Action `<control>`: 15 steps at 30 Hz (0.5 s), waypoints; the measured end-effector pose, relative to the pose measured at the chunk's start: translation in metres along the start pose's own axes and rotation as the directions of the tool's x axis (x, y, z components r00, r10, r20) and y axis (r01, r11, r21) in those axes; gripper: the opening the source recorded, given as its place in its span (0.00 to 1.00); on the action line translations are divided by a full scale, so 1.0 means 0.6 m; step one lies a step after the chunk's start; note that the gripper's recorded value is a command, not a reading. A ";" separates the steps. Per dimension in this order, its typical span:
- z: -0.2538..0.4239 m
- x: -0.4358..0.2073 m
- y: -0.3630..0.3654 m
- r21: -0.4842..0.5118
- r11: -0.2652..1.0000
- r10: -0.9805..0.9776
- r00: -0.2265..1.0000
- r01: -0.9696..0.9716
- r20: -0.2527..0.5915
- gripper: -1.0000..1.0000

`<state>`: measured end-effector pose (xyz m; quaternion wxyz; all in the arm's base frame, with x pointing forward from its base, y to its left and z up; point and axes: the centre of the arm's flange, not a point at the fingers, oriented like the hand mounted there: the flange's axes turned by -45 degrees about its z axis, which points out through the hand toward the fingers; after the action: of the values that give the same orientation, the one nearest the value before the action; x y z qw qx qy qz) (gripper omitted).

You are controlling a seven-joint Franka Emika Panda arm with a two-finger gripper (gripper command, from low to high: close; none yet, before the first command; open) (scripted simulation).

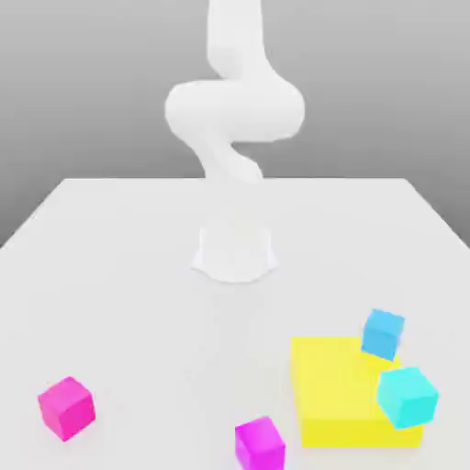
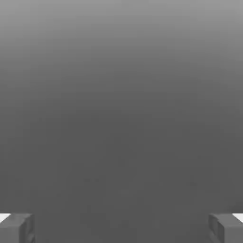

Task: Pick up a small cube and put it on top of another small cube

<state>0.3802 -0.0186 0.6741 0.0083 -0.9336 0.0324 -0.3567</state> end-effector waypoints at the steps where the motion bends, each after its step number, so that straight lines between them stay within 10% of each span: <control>1: 0.036 -0.001 0.014 -0.005 1.000 0.023 0.999 -0.023 0.030 0.50; 15: 0.442 -0.166 0.225 -0.180 0.936 0.349 0.863 -0.302 0.364 0.50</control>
<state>0.4757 -0.1484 0.4047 0.0201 -0.9656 0.2083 -0.1542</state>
